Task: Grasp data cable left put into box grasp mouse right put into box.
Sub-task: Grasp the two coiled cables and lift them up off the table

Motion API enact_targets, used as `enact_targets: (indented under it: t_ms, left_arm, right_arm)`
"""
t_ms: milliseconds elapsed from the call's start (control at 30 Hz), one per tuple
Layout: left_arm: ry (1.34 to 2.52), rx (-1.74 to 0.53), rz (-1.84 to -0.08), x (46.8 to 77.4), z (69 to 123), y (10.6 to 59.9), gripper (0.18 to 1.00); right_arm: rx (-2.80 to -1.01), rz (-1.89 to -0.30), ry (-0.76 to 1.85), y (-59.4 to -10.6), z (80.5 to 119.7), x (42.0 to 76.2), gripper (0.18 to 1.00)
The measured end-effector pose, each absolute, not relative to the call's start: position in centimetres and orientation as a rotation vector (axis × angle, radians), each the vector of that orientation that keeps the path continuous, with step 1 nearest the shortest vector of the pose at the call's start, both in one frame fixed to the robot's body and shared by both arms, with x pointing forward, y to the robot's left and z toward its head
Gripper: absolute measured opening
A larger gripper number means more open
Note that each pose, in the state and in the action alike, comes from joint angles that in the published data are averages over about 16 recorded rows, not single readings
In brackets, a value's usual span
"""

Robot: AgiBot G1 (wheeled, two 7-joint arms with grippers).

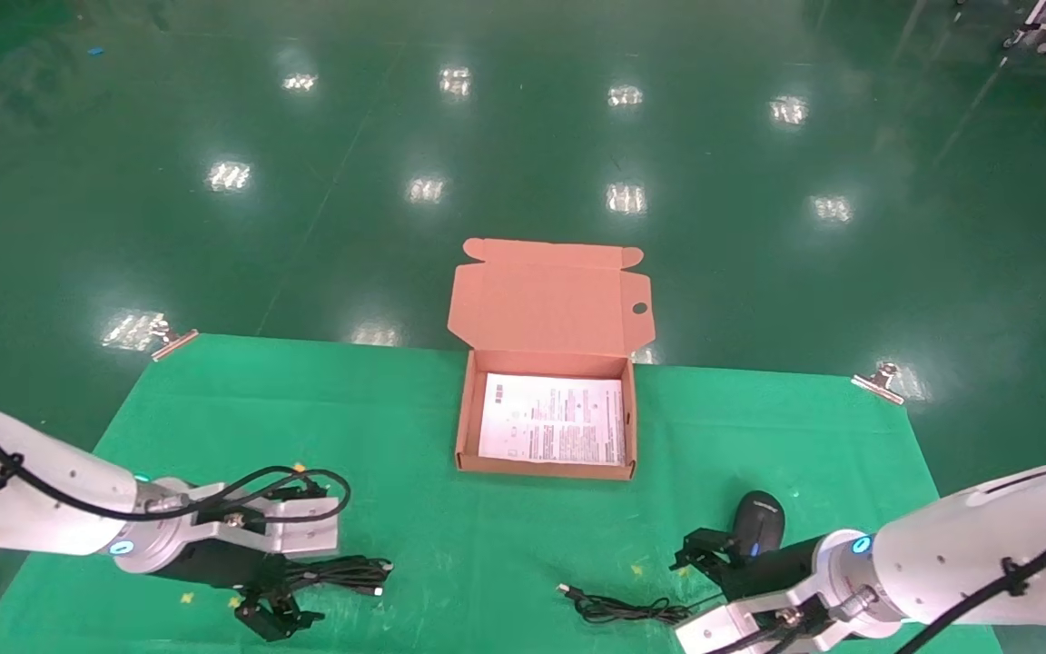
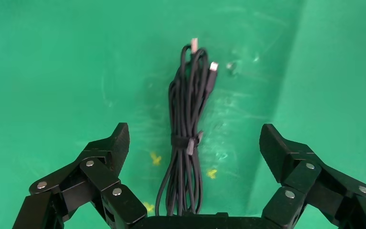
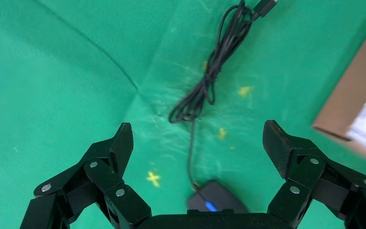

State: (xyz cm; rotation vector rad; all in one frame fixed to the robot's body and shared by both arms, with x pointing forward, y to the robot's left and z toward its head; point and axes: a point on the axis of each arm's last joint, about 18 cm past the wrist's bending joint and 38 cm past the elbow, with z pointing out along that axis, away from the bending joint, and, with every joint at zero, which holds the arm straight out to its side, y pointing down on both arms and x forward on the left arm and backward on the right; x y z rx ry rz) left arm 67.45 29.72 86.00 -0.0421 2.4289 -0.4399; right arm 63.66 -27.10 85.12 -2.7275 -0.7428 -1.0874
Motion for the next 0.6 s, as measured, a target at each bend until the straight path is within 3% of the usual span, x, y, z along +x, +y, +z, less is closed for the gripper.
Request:
enact_targets:
  t_ms: [600]
  left_arm:
    - [2.422,-0.311,-0.538,70.4,83.2,32.1,1.001]
  right_arm:
    - [-2.716,-1.036,-0.421,-25.6,81.8,67.6,1.0]
